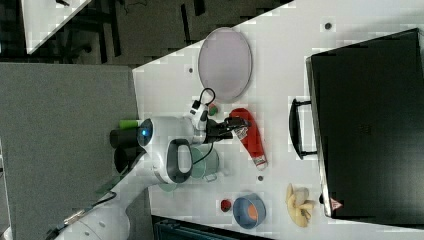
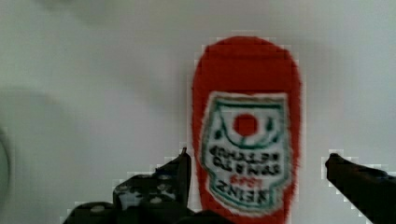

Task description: Pick Ketchup from the table and place it in strainer.

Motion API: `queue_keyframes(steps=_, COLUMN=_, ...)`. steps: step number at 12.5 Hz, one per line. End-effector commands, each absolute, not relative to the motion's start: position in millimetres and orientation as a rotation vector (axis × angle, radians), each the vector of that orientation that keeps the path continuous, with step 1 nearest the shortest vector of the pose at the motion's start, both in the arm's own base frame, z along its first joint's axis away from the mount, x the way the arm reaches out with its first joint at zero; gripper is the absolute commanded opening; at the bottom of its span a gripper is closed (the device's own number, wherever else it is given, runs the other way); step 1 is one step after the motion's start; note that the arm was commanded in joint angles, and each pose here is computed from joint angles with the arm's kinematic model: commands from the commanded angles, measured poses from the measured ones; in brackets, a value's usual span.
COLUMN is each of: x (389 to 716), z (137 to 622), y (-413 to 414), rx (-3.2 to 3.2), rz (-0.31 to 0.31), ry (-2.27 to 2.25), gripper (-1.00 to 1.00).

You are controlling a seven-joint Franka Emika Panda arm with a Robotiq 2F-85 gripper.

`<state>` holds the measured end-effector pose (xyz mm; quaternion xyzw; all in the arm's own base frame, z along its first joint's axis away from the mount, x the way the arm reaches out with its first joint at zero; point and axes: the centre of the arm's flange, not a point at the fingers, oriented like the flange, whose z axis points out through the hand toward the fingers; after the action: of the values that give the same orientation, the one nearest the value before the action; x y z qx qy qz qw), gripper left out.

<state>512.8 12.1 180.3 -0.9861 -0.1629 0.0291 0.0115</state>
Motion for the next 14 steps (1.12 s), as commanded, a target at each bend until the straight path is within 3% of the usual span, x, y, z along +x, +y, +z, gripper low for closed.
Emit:
queue_keyframes(steps=1, x=501.7, z=161.8, y=17.2, rx=-3.077, rz=0.099, ry=-0.467, gripper=1.00)
queue_keyframes(steps=2, x=499.9, z=154.9, y=16.4, rx=-3.077, rz=0.110, ry=-0.449, gripper=0.92)
queue_keyframes(steps=5, x=501.1, z=153.1, y=18.4, rx=-3.076, rz=0.099, ry=-0.453, gripper=0.22)
queue_keyframes(steps=8, x=510.1, z=177.4, y=16.0, rx=-3.089, rz=0.033, ry=-0.450, gripper=0.22)
queue_keyframes(steps=10, x=517.9, z=219.2, y=13.3, rx=-3.106, rz=-0.015, ry=-0.450, gripper=0.22)
queue_keyframes(steps=14, x=515.7, z=329.5, y=24.8, rx=-3.127, rz=0.083, ry=-0.488, gripper=0.22)
